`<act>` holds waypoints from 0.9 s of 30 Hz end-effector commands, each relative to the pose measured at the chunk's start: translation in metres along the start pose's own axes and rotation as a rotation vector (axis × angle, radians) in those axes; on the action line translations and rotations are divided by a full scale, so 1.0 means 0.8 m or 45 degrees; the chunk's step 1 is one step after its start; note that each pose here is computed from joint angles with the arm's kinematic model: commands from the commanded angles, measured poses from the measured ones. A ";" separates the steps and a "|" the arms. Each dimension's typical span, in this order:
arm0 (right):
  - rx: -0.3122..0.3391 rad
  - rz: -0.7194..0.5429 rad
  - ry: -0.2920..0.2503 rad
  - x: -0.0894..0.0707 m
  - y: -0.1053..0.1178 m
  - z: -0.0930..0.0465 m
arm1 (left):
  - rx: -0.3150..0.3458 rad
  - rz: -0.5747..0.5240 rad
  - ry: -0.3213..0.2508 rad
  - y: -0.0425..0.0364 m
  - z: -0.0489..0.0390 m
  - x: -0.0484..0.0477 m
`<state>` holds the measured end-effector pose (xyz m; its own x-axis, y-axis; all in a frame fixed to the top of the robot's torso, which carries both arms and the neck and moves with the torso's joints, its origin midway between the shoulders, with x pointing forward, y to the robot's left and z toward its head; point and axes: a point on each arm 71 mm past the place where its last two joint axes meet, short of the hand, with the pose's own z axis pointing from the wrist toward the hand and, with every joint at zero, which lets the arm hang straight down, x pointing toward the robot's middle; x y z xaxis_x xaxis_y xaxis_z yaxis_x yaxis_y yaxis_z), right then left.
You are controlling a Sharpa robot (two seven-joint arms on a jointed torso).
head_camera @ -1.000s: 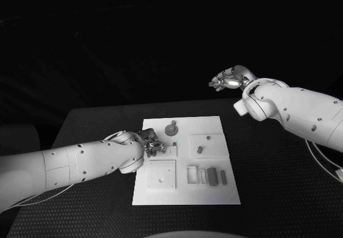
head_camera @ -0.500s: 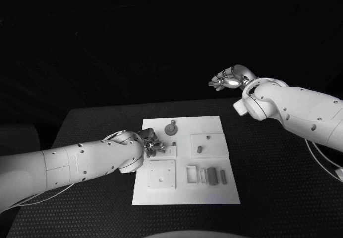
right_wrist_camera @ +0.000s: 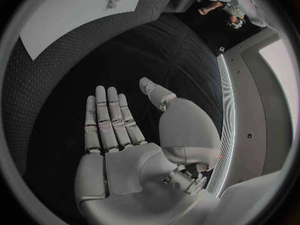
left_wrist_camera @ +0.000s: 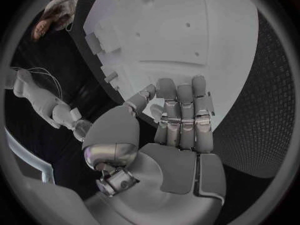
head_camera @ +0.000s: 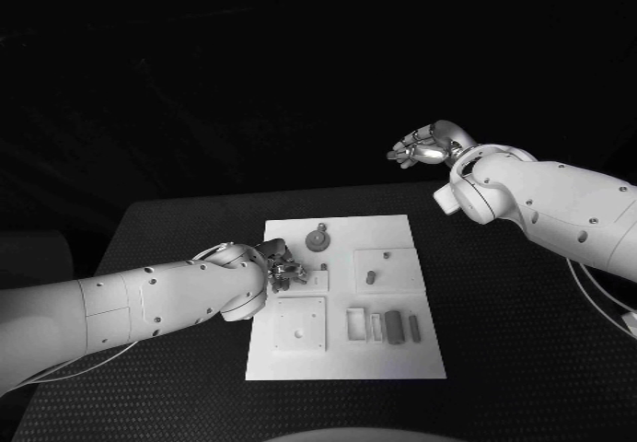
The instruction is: Assemble the parts on the task board
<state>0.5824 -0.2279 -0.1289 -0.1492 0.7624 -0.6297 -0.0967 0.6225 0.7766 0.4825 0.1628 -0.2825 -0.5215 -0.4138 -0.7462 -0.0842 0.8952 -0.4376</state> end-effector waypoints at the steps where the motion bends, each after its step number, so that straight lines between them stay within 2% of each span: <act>1: -0.012 0.002 0.015 0.002 0.001 0.000 | 0.007 0.002 0.016 -0.0024 0.000 0.002; 27: -0.008 0.012 0.017 0.002 0.000 0.000 | 0.004 0.006 -0.002 -0.0009 0.001 0.000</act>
<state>0.5825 -0.2283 -0.1297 -0.1507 0.7678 -0.6228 -0.0908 0.6165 0.7821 0.4835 0.1641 -0.2829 -0.5196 -0.4137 -0.7476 -0.0877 0.8962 -0.4349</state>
